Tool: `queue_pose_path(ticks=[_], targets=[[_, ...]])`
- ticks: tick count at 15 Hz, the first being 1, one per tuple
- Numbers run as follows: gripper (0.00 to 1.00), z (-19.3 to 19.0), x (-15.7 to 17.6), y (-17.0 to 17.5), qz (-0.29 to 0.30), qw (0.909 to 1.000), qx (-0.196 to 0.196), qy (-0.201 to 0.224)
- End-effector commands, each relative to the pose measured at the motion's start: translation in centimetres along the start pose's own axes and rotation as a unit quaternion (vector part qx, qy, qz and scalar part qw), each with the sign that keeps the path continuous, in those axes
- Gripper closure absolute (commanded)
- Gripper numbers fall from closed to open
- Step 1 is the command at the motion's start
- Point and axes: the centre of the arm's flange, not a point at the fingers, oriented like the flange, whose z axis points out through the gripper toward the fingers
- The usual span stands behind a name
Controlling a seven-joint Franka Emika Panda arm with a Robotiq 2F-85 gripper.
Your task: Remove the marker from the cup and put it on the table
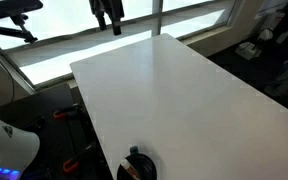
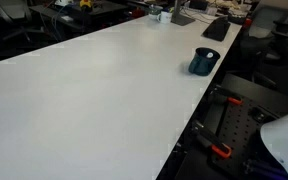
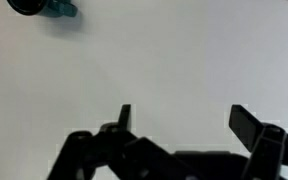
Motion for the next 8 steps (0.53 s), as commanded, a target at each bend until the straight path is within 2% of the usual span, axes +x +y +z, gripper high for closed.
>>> queue_pose_path(ticks=[1, 5, 8], targets=[[0.0, 0.0, 0.0, 0.0, 0.0, 1.0, 0.0, 0.0], [0.0, -1.1, 1.2, -0.3, 0.004, 0.9999, -0.004, 0.014], [0.0, -1.6, 2.8, 1.6, 0.07, 0.9968, -0.011, 0.038]])
